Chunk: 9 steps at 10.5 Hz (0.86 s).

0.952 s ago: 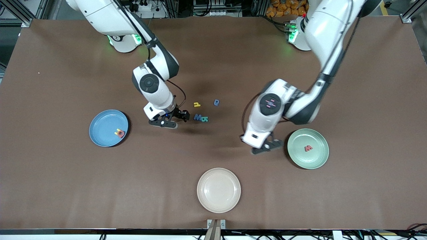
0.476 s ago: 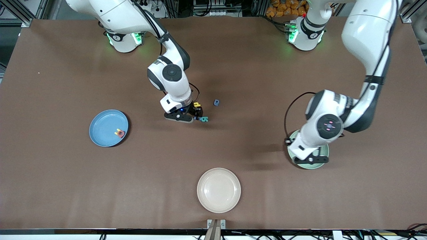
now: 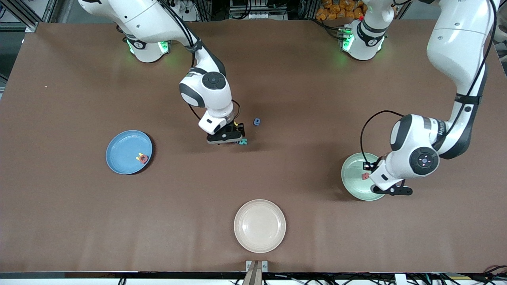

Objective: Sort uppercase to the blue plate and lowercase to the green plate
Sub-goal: 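Carry the blue m onto the green plate and open the left gripper, then lower the right gripper onto the blue M beside the teal k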

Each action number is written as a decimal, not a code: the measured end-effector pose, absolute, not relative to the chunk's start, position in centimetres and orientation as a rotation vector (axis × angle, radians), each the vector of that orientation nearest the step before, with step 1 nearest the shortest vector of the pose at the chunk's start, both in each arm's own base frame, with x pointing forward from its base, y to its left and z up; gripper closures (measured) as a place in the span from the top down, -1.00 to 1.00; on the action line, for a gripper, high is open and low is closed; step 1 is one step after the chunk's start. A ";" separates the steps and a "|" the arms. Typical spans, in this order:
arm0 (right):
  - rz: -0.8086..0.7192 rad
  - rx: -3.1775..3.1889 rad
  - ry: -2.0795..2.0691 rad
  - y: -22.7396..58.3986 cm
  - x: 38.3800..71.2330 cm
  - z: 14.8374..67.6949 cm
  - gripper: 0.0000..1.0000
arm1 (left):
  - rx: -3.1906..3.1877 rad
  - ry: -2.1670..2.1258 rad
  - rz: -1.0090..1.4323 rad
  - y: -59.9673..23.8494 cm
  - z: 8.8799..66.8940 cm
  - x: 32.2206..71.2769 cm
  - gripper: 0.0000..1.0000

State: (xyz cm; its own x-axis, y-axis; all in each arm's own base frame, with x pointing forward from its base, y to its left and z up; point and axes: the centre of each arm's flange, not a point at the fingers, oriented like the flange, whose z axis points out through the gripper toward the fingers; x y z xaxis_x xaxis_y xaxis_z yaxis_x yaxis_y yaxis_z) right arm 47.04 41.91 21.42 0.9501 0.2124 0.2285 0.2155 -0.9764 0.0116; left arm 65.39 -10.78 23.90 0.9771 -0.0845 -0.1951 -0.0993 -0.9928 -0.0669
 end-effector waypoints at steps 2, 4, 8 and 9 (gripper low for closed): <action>-0.363 -3.063 -0.574 42.6 46.4 21.1 0.77 | -3.046 0.165 0.312 -11.8 23.1 65.1 -0.19; -0.390 -3.011 -0.760 43.0 46.4 21.2 0.77 | -3.049 0.160 0.297 -11.6 23.5 65.5 0.30; -0.390 -2.967 -0.974 42.1 46.9 20.5 0.77 | -3.060 0.160 0.183 -12.0 27.8 66.5 1.00; -0.375 -2.974 -0.982 41.5 47.1 19.9 0.77 | -3.061 0.168 0.150 -12.4 29.4 66.6 1.00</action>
State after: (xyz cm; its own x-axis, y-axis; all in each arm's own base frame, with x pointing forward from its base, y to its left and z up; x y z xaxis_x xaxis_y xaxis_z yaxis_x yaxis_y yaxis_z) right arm 47.08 41.46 19.94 0.7779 0.5886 0.2201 0.5857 -0.8060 0.0855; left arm 66.57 -12.37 29.41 0.9893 -0.1055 -0.1012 -0.1126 -0.9914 -0.0671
